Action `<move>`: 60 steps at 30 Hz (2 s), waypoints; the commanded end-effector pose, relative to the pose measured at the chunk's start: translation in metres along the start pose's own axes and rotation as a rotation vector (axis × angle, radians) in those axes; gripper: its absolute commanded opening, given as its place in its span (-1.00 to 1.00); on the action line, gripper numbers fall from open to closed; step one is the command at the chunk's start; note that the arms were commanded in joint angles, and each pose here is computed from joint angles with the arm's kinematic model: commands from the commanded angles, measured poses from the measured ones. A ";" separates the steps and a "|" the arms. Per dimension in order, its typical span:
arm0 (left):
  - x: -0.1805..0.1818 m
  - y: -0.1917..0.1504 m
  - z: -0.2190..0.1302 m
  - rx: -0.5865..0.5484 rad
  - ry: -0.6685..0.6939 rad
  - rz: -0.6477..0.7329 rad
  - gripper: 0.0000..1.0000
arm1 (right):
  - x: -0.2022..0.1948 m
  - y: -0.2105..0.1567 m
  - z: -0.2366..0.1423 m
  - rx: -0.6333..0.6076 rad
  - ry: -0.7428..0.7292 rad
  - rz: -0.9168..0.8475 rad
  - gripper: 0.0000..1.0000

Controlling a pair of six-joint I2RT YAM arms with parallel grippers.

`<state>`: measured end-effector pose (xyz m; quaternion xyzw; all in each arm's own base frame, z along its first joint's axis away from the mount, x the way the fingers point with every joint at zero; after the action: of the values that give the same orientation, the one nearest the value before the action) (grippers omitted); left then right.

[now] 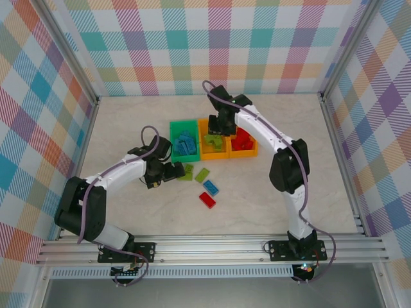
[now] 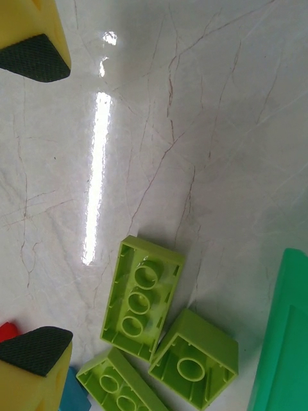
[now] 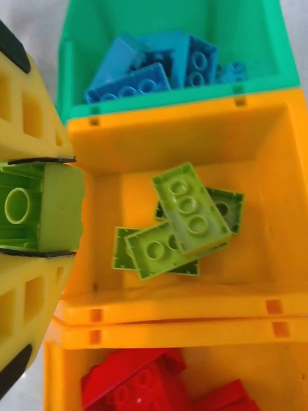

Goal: Sort the legos into containers by color

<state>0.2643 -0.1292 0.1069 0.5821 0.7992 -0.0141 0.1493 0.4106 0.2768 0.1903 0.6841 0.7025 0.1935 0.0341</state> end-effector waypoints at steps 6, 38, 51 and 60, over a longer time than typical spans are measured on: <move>-0.005 -0.002 0.004 0.022 -0.008 0.020 1.00 | 0.001 0.007 0.031 0.105 -0.011 0.011 0.02; 0.008 -0.010 0.000 0.012 0.021 0.030 1.00 | 0.021 -0.255 0.023 0.162 -0.027 -0.461 0.52; 0.013 -0.013 0.000 0.011 0.031 0.030 1.00 | 0.037 -0.256 0.051 0.211 -0.036 -0.520 0.17; 0.012 -0.012 0.000 0.007 0.033 0.030 1.00 | 0.018 -0.261 0.023 0.204 -0.038 -0.519 -0.47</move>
<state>0.2539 -0.1239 0.1005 0.5843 0.7994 -0.0137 0.1389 0.1776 0.3155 0.0713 0.4900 0.8667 0.0905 0.0229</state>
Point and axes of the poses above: each hand's point on the last joint's axis, 136 mm out from that joint toward the fingers, its own z axis out along the fingers, its own x axis along the line the jaws close on, y = z × x, the point moved 5 cm from there along -z, back along the fingers, and after that the axes turned 2 degrees about -z, right-handed, at the moved point
